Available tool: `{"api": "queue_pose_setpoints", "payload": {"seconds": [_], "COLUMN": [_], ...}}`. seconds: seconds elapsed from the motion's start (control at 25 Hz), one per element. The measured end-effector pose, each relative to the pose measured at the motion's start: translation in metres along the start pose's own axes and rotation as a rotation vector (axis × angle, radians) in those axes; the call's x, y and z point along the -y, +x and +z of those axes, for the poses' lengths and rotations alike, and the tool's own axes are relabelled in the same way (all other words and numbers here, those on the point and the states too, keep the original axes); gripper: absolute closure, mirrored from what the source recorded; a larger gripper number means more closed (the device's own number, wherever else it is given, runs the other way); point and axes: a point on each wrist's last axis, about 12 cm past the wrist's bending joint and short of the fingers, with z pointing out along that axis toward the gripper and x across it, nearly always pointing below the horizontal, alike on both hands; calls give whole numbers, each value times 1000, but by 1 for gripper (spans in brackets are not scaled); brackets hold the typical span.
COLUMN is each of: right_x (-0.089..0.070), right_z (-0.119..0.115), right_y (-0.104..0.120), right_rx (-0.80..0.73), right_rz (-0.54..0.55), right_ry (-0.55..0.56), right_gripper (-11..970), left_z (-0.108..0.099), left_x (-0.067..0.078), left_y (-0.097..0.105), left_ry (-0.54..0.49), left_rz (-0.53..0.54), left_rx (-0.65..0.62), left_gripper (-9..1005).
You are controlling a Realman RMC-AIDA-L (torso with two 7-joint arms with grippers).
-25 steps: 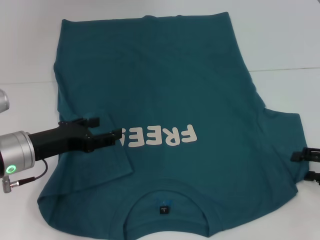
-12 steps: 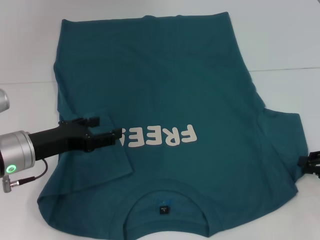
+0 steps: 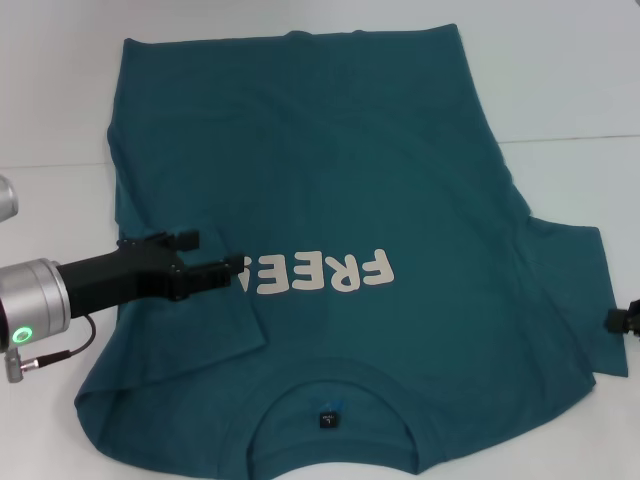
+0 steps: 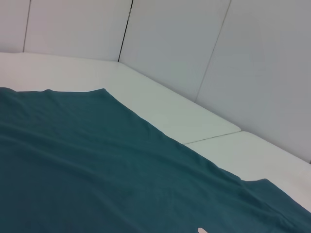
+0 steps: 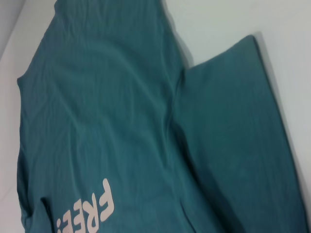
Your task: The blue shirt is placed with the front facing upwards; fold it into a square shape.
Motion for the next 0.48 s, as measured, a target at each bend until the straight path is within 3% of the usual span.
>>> {"api": "queue_pose_setpoints", "payload": {"seconds": [0.16,0.36,0.48], "right_x": [-2,-8,-12], "right_z": [-13,-38,-46], "right_y": [-8,-18,-21], "right_rx": [10,-71,-102], "right_rz": [23,29,1], "right_ry": [-25,52,137], "right_gripper": [956,901,794], "left_z": [0,0,2], "left_x": [0,0,2], "left_y": [-2,-3,-5], "left_ry": [1,6,18], "left_rz": [4,9,18], "left_rx": [3,4,1], "left_gripper": [134,134,134]}}
